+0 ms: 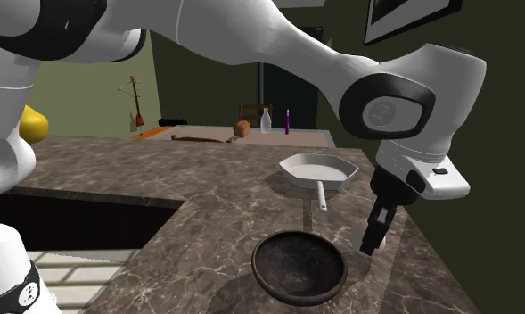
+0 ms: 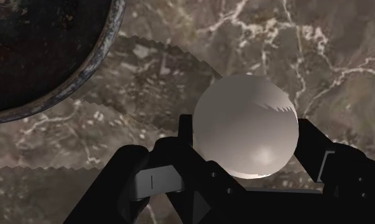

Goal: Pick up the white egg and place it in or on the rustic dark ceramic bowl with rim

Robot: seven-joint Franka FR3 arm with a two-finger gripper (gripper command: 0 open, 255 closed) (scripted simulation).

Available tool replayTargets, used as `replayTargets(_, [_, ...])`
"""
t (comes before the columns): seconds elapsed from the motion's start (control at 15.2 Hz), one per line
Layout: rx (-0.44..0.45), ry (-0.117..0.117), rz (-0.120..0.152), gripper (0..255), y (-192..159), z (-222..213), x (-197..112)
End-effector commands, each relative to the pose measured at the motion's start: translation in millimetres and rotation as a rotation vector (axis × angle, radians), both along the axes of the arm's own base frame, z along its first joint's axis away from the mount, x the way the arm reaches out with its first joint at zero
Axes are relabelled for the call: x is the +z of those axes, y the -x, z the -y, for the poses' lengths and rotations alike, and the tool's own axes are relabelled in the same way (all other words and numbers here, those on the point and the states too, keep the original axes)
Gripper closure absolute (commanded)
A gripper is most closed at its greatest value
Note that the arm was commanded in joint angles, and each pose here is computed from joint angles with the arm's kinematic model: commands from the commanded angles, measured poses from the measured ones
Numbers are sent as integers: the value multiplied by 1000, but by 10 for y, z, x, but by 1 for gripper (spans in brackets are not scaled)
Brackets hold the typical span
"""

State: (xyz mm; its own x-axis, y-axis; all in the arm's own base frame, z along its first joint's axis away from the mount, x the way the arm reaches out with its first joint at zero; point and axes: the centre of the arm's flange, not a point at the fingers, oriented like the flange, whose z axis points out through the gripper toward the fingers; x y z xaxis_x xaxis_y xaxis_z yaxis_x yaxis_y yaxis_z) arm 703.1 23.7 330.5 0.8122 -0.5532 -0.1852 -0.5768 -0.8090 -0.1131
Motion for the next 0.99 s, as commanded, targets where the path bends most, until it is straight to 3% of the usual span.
replayTargets(0.0, [1,0,-1,255,0,-5,-6])
replayTargets(0.26, [1,0,-1,255,3,-4,-3])
replayTargets(0.92, [1,0,-1,255,3,-4,525])
